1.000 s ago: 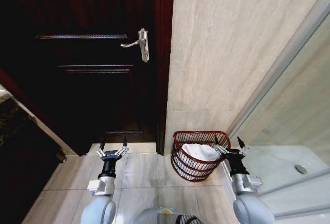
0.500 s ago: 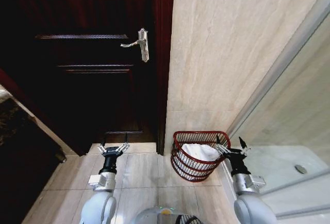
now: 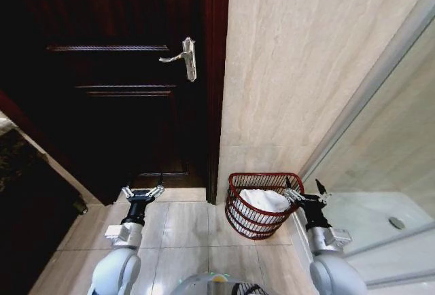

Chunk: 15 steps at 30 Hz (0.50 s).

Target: Discard the used towel into the hamper.

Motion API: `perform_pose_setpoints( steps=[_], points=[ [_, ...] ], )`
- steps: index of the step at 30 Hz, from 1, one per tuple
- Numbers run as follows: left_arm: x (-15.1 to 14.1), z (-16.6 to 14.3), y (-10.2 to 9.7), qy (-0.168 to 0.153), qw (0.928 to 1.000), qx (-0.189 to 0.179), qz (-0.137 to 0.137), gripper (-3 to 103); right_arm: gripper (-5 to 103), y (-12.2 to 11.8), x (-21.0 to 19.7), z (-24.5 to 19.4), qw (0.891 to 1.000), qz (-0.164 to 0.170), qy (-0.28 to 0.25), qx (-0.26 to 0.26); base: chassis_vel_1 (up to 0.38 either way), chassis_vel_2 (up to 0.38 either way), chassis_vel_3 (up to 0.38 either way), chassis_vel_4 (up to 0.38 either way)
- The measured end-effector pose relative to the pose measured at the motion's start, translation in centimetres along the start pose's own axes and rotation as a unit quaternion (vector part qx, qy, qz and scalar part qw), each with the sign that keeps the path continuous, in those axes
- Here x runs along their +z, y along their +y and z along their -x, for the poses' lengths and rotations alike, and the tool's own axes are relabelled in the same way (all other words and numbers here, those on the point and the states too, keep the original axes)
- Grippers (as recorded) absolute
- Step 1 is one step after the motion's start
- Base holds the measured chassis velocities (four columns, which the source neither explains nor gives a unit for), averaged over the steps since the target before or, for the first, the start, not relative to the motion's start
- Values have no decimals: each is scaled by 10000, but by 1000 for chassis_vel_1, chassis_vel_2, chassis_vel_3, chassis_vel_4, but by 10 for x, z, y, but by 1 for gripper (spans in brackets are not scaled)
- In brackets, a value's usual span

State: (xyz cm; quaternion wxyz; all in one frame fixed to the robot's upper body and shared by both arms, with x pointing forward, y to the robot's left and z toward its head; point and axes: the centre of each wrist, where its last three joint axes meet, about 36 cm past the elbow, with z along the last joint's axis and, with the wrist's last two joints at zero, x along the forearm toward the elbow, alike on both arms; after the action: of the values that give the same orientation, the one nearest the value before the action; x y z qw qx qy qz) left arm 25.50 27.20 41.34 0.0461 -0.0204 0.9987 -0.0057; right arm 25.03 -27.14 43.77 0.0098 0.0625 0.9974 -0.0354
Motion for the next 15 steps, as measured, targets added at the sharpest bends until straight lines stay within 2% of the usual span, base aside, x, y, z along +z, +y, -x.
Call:
perform_pose_setpoints(
  steps=[15],
  points=[
    [1, 2, -4, -217, 9997, 96, -56, 100, 100, 3, -4, -12, 10000, 61, -33, 61, 15, -12, -15, 14]
  ],
)
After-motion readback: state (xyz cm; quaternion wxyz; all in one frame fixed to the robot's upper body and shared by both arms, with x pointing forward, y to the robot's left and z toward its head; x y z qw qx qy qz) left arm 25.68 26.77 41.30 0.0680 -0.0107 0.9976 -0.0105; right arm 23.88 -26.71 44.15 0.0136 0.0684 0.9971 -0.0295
